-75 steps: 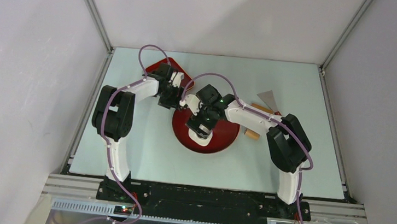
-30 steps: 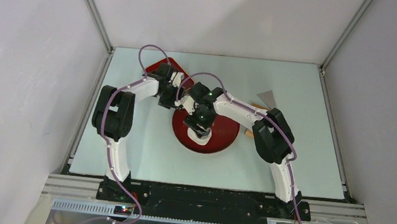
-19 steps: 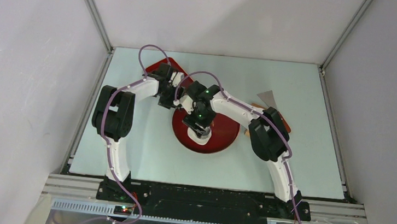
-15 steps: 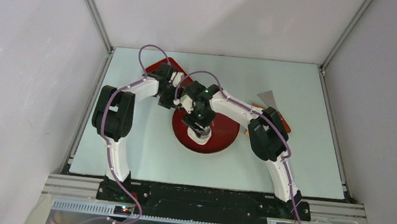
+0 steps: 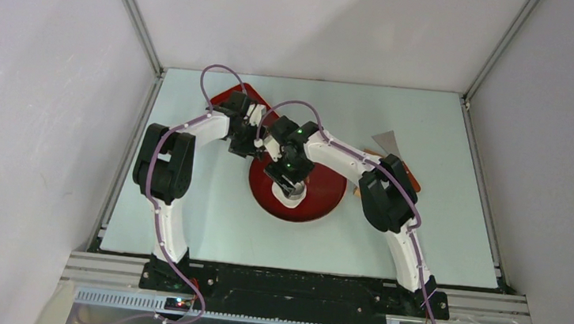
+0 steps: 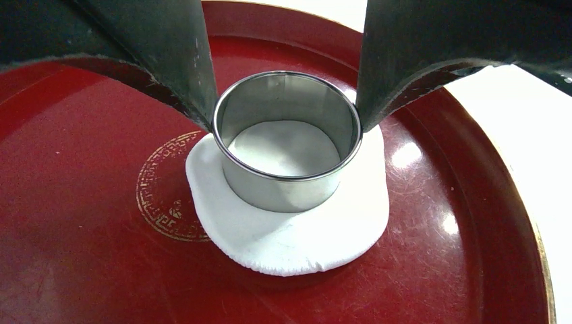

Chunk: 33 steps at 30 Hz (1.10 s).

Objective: Roll out the dumpling wrappers from the dough
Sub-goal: Press the dumpling wrapper on the work surface.

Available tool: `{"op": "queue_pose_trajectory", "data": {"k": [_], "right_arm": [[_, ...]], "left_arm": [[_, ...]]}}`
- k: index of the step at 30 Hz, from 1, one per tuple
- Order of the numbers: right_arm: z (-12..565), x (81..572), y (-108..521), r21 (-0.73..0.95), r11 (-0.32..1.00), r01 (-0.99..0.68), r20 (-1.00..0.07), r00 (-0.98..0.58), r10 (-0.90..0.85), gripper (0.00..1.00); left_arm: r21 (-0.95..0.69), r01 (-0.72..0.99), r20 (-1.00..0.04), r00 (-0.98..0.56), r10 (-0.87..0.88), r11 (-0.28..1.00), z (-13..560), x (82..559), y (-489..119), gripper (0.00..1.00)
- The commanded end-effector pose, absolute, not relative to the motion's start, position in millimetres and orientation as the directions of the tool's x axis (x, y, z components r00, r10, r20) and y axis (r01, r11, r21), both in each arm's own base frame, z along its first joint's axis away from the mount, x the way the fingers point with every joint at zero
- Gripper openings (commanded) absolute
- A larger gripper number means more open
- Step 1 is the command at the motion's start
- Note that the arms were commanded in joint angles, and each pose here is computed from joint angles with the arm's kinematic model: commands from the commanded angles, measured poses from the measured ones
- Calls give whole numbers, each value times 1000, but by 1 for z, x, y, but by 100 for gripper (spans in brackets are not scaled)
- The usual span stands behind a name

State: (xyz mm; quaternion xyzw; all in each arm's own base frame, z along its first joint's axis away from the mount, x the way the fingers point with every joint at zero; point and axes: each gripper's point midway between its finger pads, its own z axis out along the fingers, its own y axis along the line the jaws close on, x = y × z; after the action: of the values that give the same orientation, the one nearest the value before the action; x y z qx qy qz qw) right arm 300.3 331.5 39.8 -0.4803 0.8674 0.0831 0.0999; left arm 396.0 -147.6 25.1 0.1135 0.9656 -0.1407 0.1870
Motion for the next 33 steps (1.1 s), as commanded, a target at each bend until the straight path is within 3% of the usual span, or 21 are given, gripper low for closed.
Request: {"op": "queue_pose_trajectory", "data": {"k": [1,11,17,25,29,33], "right_arm": [[-15,301,292,-18,530,-848,-83,-527,-846,40],[-20,341,252,-58,639,-767,-61,-636,-769,40],[-21,332,252,-47,620,-783,-34,-619,-785,40],[-6,339,265,-64,614,-787,-83,-609,-789,40],[-4,349,256,-73,633,-771,-80,-628,-774,40],[-5,353,246,-82,642,-762,-73,-638,-767,40]], "left_arm": [[-237,268,-426,-892,148,934,34,404,-148,64],[-237,268,-427,-892,148,934,35,405,-148,64],[-239,269,-424,-893,149,933,34,404,-149,64],[-200,252,-425,-893,148,947,31,407,-146,64],[-129,254,-425,-888,178,959,28,407,-146,60],[-90,251,-408,-892,194,964,24,407,-146,49]]}}
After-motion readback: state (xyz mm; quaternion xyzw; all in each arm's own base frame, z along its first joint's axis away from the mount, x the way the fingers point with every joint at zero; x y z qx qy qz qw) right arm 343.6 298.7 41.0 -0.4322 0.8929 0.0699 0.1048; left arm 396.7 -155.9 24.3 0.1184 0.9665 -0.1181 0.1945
